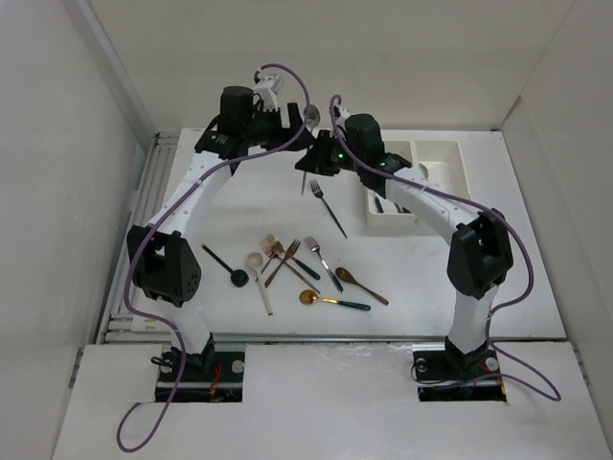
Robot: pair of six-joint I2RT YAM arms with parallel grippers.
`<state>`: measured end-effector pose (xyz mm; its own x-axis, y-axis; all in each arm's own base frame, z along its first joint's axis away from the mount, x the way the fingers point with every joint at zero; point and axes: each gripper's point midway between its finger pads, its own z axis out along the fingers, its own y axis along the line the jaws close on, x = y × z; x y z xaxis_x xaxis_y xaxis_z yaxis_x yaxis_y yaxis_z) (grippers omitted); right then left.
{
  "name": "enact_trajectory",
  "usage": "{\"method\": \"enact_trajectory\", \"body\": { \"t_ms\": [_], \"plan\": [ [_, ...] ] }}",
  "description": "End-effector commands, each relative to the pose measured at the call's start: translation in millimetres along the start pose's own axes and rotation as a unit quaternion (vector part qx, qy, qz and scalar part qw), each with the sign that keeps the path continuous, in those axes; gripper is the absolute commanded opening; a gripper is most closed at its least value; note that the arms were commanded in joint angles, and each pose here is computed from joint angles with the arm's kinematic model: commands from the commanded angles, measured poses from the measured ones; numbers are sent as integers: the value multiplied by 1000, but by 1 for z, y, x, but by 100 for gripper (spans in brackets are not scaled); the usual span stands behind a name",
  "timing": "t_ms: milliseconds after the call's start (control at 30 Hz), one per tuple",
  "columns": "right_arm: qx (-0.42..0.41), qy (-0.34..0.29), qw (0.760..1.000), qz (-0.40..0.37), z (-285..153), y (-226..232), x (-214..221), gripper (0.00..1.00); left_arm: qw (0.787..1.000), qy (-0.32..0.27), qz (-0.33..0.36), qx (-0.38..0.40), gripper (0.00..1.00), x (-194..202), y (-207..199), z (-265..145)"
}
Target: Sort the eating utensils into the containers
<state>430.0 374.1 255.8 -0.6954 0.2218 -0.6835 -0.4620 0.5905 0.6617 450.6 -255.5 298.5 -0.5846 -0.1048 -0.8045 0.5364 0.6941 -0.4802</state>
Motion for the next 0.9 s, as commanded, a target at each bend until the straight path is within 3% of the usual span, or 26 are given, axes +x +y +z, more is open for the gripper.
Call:
{"method": "enact_trajectory", "body": {
  "t_ms": [0,33,100,167,200,333,367,500,733,867],
  "plan": [
    [26,-73,997,-17,-24,-11,-51,0,1000,0,10,20,89,-1,-15,-6],
    [75,-85,993,-16,-32,-41,-61,0,1000,-4,17,15,100,-5,-11,-12],
    [172,-56,983,-44,-53,-83,-57,0,1000,-6,23,-3,100,-6,0,-14],
    [296,-73,950,-67,-84,-128,-81,0,998,-5,37,-41,100,-6,19,-17],
    [348,-32,933,-86,-97,-155,-68,0,997,-15,47,-60,100,-14,25,-24],
    [465,14,880,-97,-140,-225,-61,0,971,-23,94,-217,100,-24,79,-43],
    [487,21,868,-99,-148,-237,-59,0,954,-28,100,-281,100,-27,100,-55],
    [520,57,848,-86,-156,-277,-35,0,918,-25,121,-376,100,-33,136,-83],
    [517,88,848,-82,-132,-303,-16,0,897,4,115,-427,100,-14,166,-106],
    [519,98,845,-80,-130,-306,-14,14,888,11,121,-443,100,-11,173,-114]
  ]
}}
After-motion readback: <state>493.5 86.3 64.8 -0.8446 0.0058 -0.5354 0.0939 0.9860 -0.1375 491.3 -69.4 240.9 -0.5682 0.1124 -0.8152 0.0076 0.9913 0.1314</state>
